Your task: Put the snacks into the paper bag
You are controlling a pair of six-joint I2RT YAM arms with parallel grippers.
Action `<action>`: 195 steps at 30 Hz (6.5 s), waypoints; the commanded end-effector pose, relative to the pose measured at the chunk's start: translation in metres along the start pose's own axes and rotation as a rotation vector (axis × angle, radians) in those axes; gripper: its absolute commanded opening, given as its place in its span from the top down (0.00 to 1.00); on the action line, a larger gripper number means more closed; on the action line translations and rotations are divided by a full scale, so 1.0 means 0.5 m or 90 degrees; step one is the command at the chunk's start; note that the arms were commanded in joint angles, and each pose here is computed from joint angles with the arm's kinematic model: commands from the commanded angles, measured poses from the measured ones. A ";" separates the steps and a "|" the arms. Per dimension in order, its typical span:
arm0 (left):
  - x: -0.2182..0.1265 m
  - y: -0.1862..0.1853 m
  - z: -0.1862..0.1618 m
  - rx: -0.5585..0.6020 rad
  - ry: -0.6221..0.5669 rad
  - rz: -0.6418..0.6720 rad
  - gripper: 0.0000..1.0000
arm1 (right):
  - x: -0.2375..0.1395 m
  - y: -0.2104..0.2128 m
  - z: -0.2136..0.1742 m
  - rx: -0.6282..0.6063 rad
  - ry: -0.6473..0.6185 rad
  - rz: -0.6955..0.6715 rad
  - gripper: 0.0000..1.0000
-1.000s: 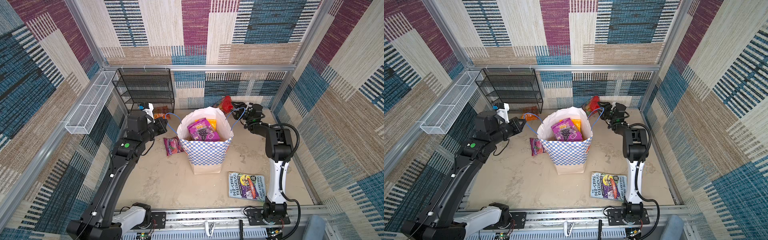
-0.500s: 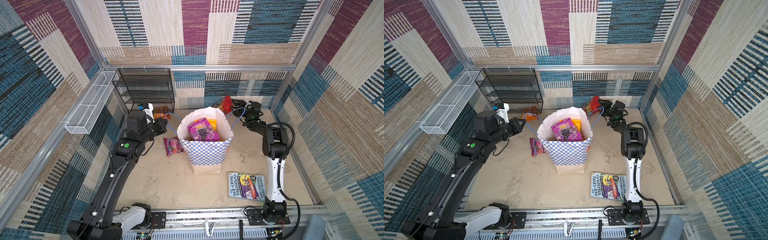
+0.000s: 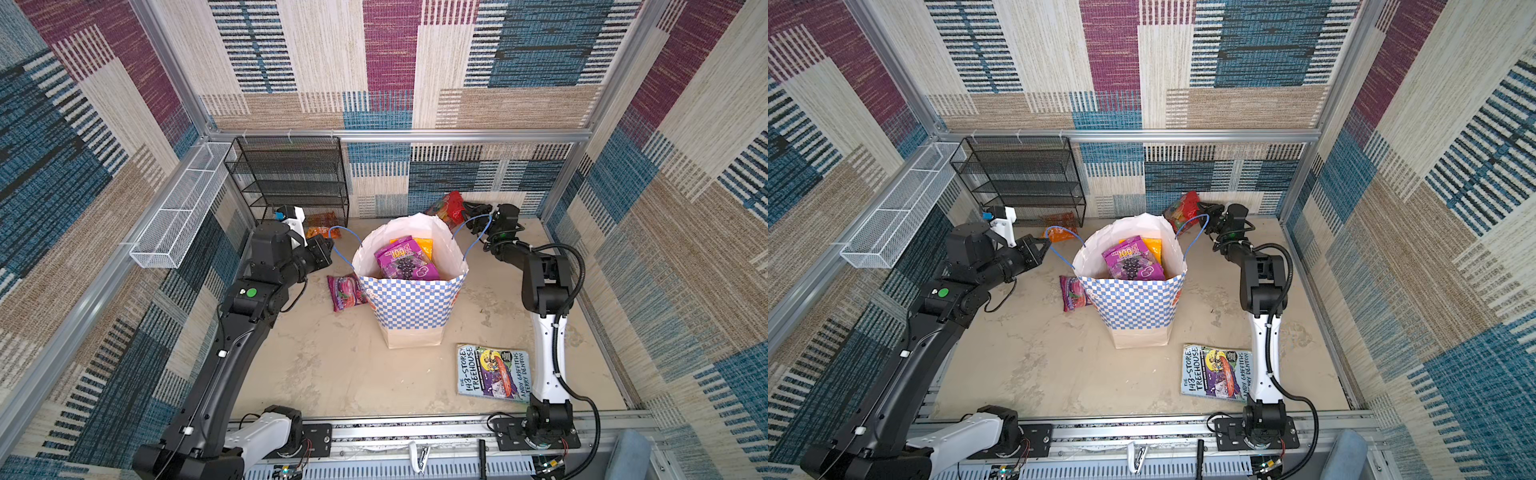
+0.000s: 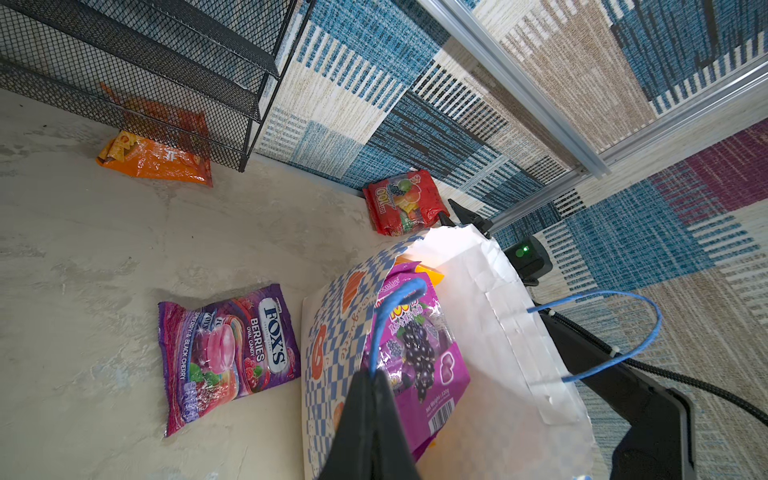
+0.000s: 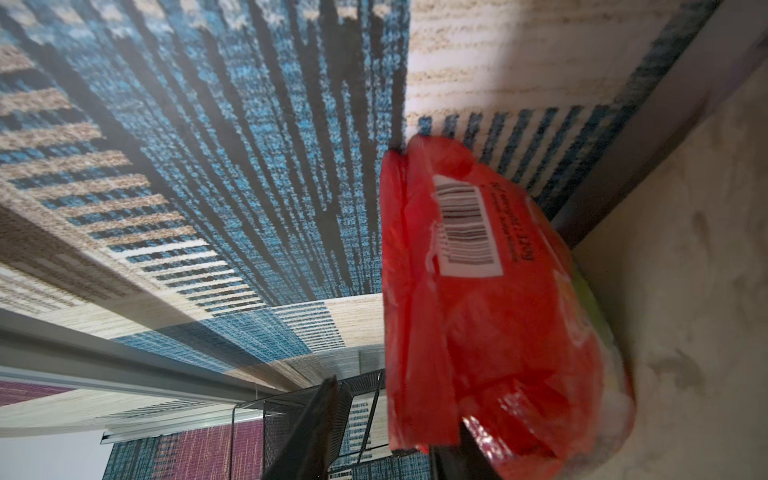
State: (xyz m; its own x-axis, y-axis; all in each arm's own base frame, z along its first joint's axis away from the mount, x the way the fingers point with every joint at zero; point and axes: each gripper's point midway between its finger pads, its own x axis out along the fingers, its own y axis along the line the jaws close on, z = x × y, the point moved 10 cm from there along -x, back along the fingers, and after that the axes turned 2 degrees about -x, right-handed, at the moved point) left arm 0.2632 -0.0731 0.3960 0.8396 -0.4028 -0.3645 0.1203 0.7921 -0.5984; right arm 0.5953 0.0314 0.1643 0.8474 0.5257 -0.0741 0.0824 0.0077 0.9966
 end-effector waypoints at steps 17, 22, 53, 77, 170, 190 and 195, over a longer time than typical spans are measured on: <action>-0.014 -0.007 0.024 0.002 -0.053 -0.022 1.00 | -0.020 0.130 -0.041 -0.087 0.007 0.093 1.00; -0.016 -0.007 0.026 -0.001 -0.056 -0.026 1.00 | -0.063 0.212 -0.066 -0.145 0.012 0.122 1.00; -0.017 -0.007 0.030 0.000 -0.056 -0.040 1.00 | -0.400 0.698 -0.356 -0.470 0.000 0.277 1.00; -0.011 -0.002 0.031 -0.006 -0.053 -0.042 1.00 | -0.359 0.591 -0.637 -0.550 0.333 0.286 1.00; -0.030 -0.005 0.035 -0.006 -0.072 -0.048 1.00 | -0.372 0.378 -0.564 -0.653 0.330 -0.056 0.59; -0.024 -0.001 0.036 -0.013 -0.068 -0.049 1.00 | -0.267 0.310 -0.650 -0.697 0.412 -0.123 0.44; -0.025 0.000 0.035 -0.013 -0.068 -0.049 1.00 | -0.266 0.313 -0.653 -0.705 0.406 -0.130 0.43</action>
State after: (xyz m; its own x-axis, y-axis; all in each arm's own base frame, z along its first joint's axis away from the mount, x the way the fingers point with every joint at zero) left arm 0.2593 -0.0610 0.3967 0.8458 -0.4109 -0.3402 0.1163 0.7645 -0.6341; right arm 0.3234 0.2401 0.3377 0.4243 0.7486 -0.5095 -0.5486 0.6601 0.5131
